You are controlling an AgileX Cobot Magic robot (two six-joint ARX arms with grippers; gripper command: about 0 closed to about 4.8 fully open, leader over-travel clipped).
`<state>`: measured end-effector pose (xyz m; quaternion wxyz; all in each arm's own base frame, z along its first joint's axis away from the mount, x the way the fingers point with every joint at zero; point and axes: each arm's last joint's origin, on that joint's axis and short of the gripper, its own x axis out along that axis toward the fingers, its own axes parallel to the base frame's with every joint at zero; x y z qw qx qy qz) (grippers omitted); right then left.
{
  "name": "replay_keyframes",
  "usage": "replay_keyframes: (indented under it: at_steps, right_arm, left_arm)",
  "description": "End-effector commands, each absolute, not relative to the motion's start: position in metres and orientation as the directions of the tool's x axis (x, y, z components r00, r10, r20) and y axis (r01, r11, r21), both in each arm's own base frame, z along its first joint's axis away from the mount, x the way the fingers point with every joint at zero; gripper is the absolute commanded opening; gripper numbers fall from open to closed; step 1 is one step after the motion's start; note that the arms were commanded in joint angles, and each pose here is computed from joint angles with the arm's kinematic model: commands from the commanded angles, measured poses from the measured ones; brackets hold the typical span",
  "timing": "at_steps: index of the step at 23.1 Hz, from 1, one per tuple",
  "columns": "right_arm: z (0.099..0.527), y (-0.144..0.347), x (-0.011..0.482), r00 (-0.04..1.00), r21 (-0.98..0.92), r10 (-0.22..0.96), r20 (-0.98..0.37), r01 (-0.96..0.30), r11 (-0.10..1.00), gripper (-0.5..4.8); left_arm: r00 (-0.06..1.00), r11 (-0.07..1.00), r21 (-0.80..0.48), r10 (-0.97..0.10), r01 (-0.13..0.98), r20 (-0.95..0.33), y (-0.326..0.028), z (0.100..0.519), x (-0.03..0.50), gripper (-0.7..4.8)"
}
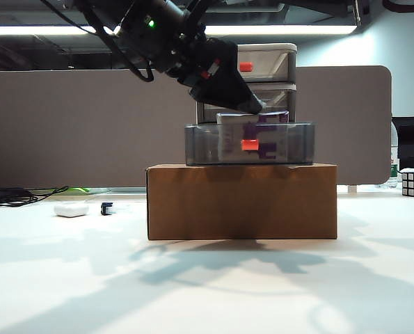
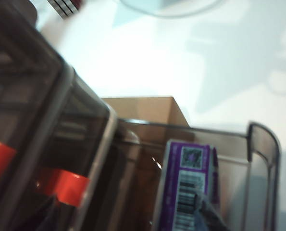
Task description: Open the third layer of the drawer on the table, pick up a pack of napkins on the table and put it in, and finally close the drawer.
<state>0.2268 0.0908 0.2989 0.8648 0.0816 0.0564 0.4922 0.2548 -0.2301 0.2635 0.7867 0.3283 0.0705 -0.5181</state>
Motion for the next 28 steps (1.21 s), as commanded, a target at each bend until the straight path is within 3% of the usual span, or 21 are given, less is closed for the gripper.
replay_keyframes:
  at_steps: [1, 4, 9, 16, 19, 22, 23, 28]
  right_arm:
    - [0.304, 0.091, 0.226, 0.510, 0.167, 0.860, 0.003, -0.848, 0.502, -0.05]
    - [0.304, 0.090, 0.226, 0.510, 0.159, 0.860, 0.003, -0.849, 0.503, -0.05]
    - [0.304, 0.090, 0.226, 0.513, 0.159, 0.858, 0.003, -0.848, 0.506, -0.05]
    - [0.302, 0.091, 0.226, 0.495, 0.175, 0.869, -0.012, -0.854, 0.489, -0.05]
    - [0.295, 0.091, 0.224, 0.460, 0.219, 0.885, -0.066, -0.859, 0.463, -0.05]
    - [0.291, 0.091, 0.224, 0.453, 0.228, 0.886, -0.101, -0.856, 0.464, -0.05]
    - [0.290, 0.091, 0.224, 0.453, 0.229, 0.885, -0.104, -0.855, 0.465, -0.05]
    - [0.291, 0.091, 0.223, 0.457, 0.225, 0.884, -0.101, -0.855, 0.468, -0.05]
  left_arm:
    - [0.468, 0.272, 0.443, -0.775, 0.854, -0.425, -0.228, 0.271, 0.253, 3.38]
    - [0.512, 0.308, 0.473, -0.763, 0.825, -0.396, -0.225, 0.280, 0.251, 2.98]
    - [0.544, 0.344, 0.494, -0.764, 0.799, -0.347, -0.219, 0.297, 0.244, 2.99]
    - [0.494, 0.365, 0.361, -0.779, 0.858, -0.386, -0.205, 0.314, 0.221, 2.99]
    - [0.353, 0.293, 0.199, -0.817, 0.935, -0.457, -0.197, 0.313, 0.207, 2.89]
    - [0.146, 0.135, 0.058, -0.873, 0.989, -0.466, -0.195, 0.309, 0.198, 2.19]
    - [0.072, 0.080, 0.002, -0.881, 0.997, -0.468, -0.194, 0.306, 0.196, 1.73]
    - [0.063, 0.094, -0.036, -0.863, 0.995, -0.502, -0.200, 0.289, 0.209, 1.50]
